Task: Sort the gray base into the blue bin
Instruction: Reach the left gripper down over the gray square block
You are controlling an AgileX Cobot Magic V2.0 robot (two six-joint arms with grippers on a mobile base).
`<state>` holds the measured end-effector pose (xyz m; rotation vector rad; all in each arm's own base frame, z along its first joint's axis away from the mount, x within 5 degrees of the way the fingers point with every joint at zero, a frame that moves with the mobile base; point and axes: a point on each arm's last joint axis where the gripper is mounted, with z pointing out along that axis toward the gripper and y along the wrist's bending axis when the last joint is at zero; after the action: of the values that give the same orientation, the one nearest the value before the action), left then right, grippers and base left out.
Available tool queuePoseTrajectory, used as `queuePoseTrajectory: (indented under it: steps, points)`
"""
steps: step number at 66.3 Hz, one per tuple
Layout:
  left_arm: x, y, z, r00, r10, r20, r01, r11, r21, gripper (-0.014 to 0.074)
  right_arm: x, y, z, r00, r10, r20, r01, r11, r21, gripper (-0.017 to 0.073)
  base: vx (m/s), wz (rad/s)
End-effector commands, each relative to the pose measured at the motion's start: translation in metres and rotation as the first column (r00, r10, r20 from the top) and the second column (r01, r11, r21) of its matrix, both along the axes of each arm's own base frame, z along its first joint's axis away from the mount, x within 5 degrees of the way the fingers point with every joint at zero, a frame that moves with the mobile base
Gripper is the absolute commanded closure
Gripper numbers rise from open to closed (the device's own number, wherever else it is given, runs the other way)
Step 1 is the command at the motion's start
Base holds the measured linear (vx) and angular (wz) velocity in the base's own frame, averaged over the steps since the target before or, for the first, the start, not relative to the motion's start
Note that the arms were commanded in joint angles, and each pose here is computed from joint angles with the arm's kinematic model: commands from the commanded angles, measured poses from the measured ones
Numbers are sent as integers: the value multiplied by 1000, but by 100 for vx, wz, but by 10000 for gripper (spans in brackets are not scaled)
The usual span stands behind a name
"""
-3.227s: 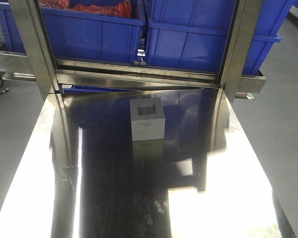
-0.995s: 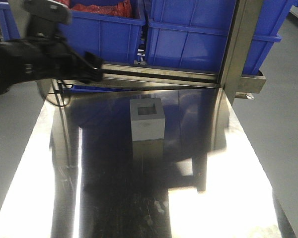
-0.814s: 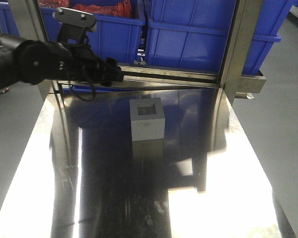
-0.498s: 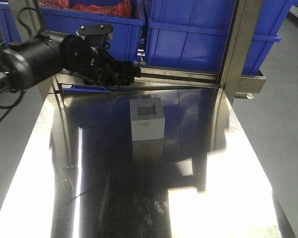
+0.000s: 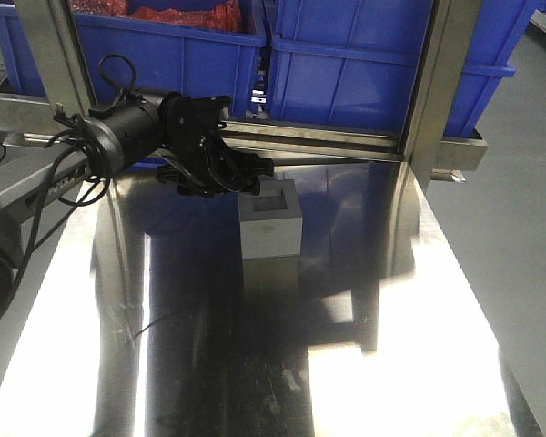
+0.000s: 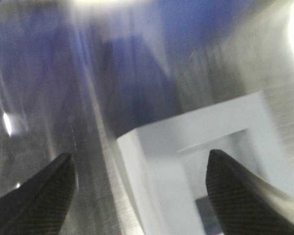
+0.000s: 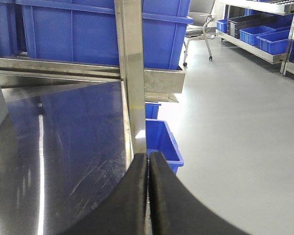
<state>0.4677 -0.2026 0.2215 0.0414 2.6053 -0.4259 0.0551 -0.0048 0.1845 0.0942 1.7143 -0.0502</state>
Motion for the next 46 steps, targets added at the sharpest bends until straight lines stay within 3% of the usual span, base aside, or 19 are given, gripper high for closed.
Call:
queuePoseTrajectory:
  steps: [1,19,46]
  points:
    - [-5,-8,48,993,16,117,-3,994,-112,70,1,0,6,997,2,72,0,1000,-27,564,0,0]
    - [-7,-20,40,994,-22,107,33,994,-108,70,1,0,6,997,2,72,0,1000,-27,564,0,0]
    - [-5,-21,24,997,-26,72,32,995,-91,71,1,0,6,997,2,72,0,1000,-27,564,0,0]
